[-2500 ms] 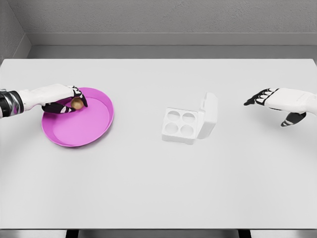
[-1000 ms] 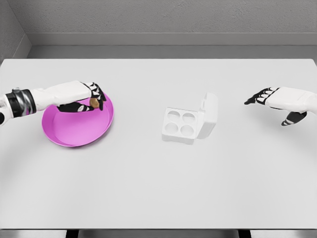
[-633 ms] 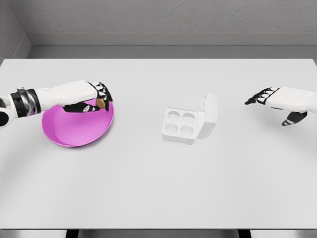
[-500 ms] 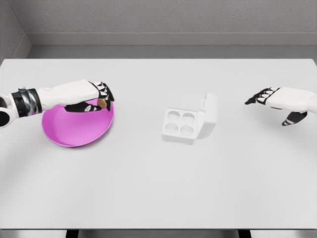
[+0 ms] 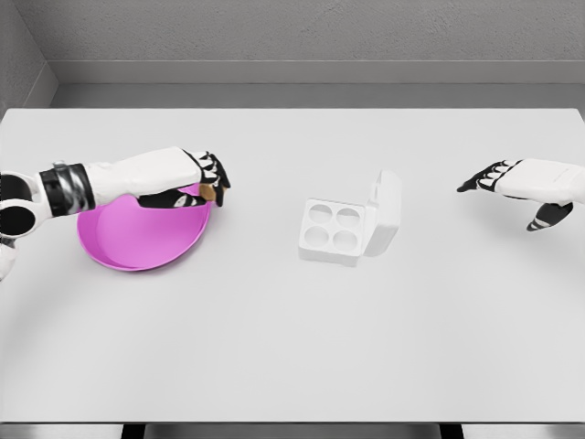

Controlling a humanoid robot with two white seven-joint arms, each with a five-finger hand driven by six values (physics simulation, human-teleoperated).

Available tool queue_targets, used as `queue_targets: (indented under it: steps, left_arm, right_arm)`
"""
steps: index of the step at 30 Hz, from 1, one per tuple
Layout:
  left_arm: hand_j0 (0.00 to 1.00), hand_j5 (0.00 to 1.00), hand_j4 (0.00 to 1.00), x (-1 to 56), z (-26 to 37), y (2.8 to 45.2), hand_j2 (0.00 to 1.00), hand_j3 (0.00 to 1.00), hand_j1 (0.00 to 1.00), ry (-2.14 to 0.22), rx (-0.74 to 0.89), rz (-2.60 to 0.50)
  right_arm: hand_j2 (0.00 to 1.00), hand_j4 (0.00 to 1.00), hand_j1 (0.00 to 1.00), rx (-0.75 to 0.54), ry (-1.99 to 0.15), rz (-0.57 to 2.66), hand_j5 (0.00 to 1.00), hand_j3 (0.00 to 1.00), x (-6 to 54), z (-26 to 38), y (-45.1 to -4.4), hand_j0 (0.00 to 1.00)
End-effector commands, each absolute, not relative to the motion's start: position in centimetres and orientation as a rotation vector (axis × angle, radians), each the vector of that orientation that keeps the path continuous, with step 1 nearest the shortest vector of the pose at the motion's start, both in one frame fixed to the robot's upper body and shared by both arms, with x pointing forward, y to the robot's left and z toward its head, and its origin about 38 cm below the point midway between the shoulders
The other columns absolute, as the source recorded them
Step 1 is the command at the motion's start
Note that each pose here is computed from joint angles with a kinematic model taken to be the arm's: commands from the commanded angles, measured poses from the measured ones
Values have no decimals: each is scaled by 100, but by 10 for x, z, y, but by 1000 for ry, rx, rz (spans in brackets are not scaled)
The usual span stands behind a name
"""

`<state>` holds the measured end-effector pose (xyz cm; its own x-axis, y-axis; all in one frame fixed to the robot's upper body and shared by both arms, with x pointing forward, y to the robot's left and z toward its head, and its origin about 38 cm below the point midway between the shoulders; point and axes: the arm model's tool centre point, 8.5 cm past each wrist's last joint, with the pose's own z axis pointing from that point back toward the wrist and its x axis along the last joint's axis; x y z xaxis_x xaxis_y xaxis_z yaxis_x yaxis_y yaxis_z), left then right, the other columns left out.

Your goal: Pack egg into the box and close the box lid

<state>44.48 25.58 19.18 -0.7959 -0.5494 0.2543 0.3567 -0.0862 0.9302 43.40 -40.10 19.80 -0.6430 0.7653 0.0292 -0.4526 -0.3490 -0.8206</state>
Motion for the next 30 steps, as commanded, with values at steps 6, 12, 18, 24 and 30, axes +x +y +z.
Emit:
queue_targets:
  steps: [6,12,18,24,30]
  left_arm:
    - [46,46,46,443,191,239,46,46,46,-1623,181,-1936]
    - [46,46,46,441,191,223,46,46,46,-1655,155,-1946]
    - [46,46,46,441,191,215,46,46,46,-1671,140,-1944]
    - [46,46,46,441,191,207,46,46,46,-1683,134,-1952]
    - [46,46,46,440,190,197,46,46,46,-1702,117,-1950]
  right_arm:
    - [100,100,100,-470,-1088,2039,100,100,434,199,-401,100]
    - [100,100,100,-469,-1089,2038,100,100,434,199,-401,100]
    - [100,100,100,-483,-1091,2020,100,100,433,202,-407,100]
    - [100,100,100,-483,-1100,2000,100,100,430,200,-410,100]
    - [100,100,100,-477,-1109,2004,100,100,431,198,-406,100]
